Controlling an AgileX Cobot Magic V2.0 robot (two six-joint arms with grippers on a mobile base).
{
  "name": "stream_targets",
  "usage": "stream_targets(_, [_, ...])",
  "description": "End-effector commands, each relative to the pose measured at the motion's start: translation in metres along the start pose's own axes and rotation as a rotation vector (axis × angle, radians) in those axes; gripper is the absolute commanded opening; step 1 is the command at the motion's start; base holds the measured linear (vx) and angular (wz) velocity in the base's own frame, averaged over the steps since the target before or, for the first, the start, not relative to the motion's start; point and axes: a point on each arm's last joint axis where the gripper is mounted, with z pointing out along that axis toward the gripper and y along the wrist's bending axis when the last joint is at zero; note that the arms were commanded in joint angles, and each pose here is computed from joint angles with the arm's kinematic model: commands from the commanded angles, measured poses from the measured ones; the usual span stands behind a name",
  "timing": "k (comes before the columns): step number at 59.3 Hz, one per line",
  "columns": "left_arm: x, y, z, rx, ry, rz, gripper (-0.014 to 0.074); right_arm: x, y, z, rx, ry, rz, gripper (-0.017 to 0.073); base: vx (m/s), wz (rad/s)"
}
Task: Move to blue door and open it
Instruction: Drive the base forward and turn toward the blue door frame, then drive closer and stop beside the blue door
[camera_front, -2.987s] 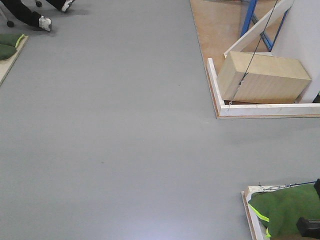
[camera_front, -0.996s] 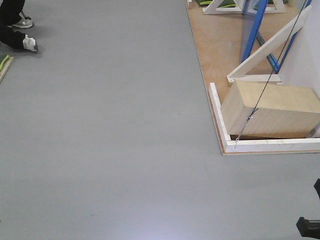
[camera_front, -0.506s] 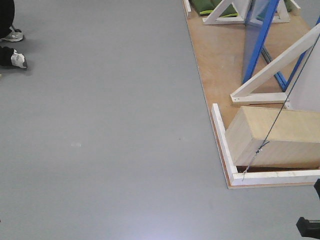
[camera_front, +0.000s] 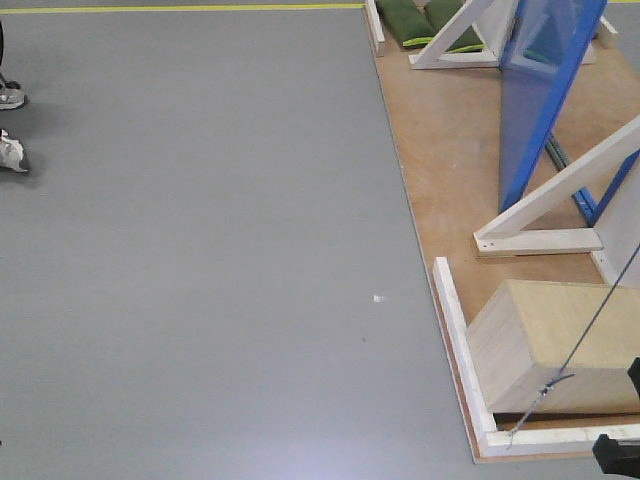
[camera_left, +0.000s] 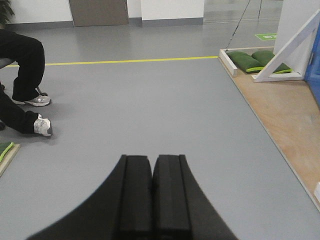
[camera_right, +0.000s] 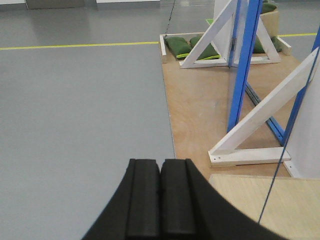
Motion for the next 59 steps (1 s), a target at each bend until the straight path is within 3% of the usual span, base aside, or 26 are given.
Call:
stream_targets(1, [-0.0166,0.0002,-0.0042,0.002,-0.126,-0.009,0.0073,-0.0098,0.0002,-0.0021,-0.003,-0.108,-0.002,-0.0001,0.42,0.01])
stream_targets(59, [-0.0166,0.0002,-0.0042,0.002,-0.126,-0.009,0.0073,-0.0101,0.0001,-0.0021,-0.001,-0.108,-0.002,-0.0001,0.44,0.06])
